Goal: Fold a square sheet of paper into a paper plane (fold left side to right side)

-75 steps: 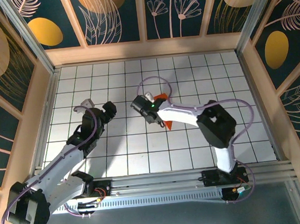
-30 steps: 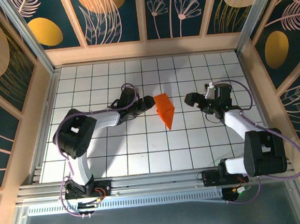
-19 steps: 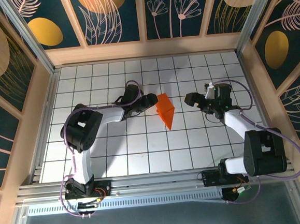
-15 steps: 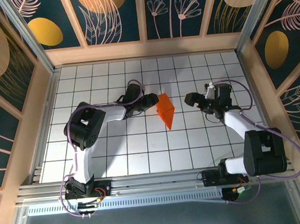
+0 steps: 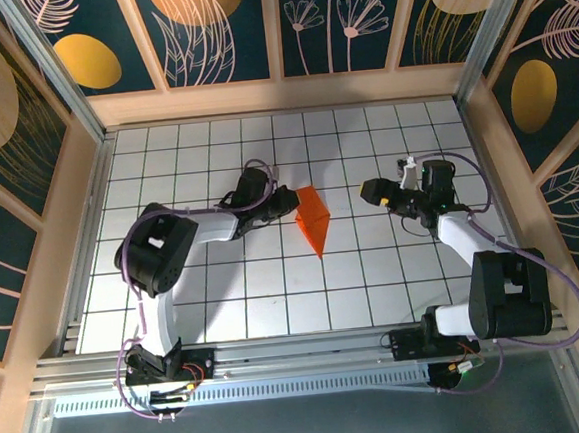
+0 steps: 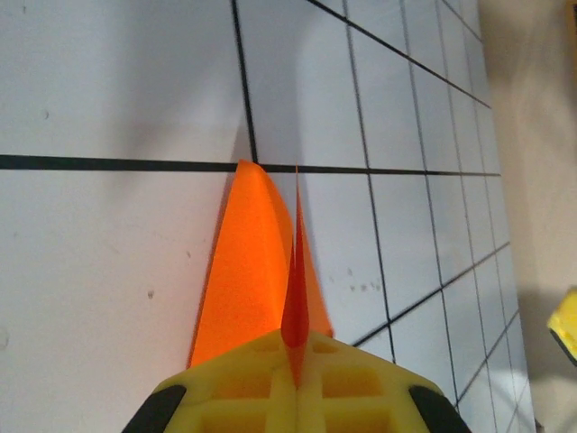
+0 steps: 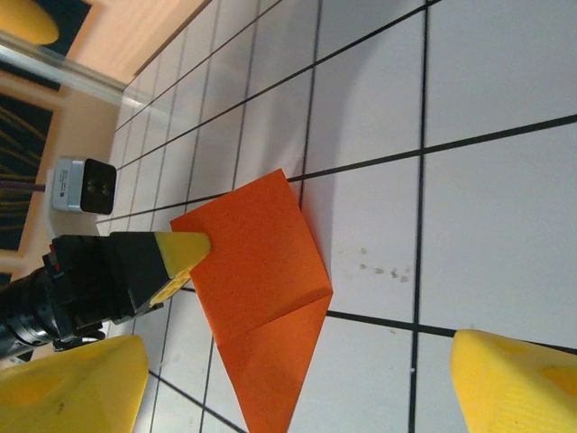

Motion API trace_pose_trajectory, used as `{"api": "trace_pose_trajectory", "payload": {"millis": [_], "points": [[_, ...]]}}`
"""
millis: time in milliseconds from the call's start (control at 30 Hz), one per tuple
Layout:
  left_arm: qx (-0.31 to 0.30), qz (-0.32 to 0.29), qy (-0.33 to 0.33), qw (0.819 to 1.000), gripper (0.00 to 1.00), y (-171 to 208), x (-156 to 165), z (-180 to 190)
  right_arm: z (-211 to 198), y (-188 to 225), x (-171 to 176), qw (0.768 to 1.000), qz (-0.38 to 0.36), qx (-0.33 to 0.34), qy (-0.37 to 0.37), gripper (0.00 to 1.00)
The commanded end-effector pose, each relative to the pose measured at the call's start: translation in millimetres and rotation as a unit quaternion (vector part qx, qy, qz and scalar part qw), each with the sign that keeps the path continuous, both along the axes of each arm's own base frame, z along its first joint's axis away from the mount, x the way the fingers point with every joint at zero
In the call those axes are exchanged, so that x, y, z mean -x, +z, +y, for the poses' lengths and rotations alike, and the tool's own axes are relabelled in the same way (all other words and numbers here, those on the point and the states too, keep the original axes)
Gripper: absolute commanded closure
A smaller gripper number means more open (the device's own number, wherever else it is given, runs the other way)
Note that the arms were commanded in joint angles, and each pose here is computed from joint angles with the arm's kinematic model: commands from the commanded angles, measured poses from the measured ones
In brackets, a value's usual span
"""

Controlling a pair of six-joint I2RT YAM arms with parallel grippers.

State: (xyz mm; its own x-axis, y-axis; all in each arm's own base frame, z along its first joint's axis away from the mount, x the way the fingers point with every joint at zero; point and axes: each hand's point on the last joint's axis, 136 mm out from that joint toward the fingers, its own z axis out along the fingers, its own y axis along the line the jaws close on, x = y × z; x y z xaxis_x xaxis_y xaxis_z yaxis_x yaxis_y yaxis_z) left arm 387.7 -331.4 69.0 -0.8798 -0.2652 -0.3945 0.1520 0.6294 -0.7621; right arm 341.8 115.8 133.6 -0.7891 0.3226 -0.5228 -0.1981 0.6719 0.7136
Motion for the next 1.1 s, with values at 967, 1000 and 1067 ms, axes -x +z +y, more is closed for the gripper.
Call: {"api": "trace_pose_trajectory", "payload": {"millis": [967, 1000, 1067], "points": [[0.104, -0.197, -0.182, 0.958, 1.00, 68.5, 90.5, 2.0, 131.8, -34.0, 55.3, 0.946, -0.078, -0.069, 0.308, 0.23], [0.101, -0.195, -0.179, 0.959, 1.00, 66.4, 89.7, 2.4, 131.7, -31.7, 55.3, 0.945, -0.080, -0.069, 0.309, 0.25], [0.092, -0.191, -0.171, 0.962, 1.00, 61.4, 86.2, 4.3, 131.8, -26.7, 56.0, 0.944, -0.085, -0.068, 0.312, 0.28]]}}
